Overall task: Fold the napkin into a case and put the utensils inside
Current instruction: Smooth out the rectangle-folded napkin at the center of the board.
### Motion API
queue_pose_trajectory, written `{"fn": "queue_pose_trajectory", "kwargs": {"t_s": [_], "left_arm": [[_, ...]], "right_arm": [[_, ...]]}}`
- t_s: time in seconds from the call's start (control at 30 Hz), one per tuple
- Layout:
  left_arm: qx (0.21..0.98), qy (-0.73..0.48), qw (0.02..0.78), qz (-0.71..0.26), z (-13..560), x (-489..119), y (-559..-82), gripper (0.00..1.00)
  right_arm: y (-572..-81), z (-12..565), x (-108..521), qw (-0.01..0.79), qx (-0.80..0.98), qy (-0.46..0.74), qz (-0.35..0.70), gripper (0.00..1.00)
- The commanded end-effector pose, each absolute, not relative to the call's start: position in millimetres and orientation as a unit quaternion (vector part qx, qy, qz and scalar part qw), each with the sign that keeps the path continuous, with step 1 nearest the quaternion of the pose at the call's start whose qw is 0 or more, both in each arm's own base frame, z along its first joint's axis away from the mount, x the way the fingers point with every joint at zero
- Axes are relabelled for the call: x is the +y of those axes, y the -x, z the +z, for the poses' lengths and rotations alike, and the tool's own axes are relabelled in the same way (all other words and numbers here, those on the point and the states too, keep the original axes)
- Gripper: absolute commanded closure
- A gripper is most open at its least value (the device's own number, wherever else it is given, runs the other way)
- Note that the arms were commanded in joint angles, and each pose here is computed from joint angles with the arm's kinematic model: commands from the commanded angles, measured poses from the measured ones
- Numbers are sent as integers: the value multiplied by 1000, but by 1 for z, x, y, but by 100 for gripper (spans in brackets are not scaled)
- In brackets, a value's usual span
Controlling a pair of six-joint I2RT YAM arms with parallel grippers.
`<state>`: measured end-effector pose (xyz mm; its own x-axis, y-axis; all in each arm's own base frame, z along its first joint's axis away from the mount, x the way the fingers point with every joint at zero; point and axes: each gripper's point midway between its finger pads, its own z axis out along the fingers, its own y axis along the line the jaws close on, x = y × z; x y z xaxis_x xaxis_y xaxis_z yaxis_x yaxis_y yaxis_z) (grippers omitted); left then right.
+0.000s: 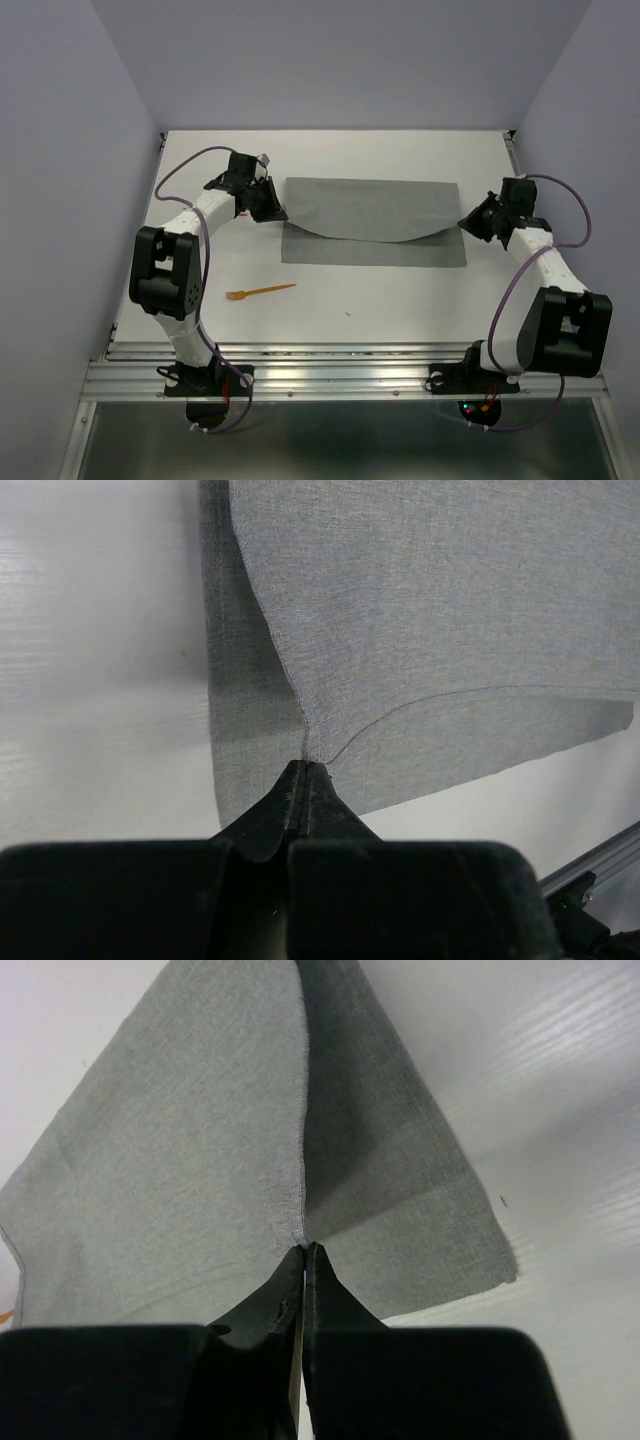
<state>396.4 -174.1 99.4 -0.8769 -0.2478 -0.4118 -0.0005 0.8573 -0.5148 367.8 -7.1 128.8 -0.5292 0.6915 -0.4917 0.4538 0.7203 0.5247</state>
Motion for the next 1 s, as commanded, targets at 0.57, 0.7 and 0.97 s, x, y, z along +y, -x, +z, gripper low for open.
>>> {"fn": "queue_pose_trajectory", "kwargs": {"t_s": [0.57,0.7,0.97], "left_arm": [[916,38,307,-254,130,-157,-363,100],[920,43,288,-262,115,-158,-349,100],[927,51,248,-276,83,-164,-332,100]], "right_arm": [[-345,162,-24,399,842,-341,122,99],[-334,146,-30,388,846,-352,100,99],[-325,118,-39,360,856,-365,65,99]]}}
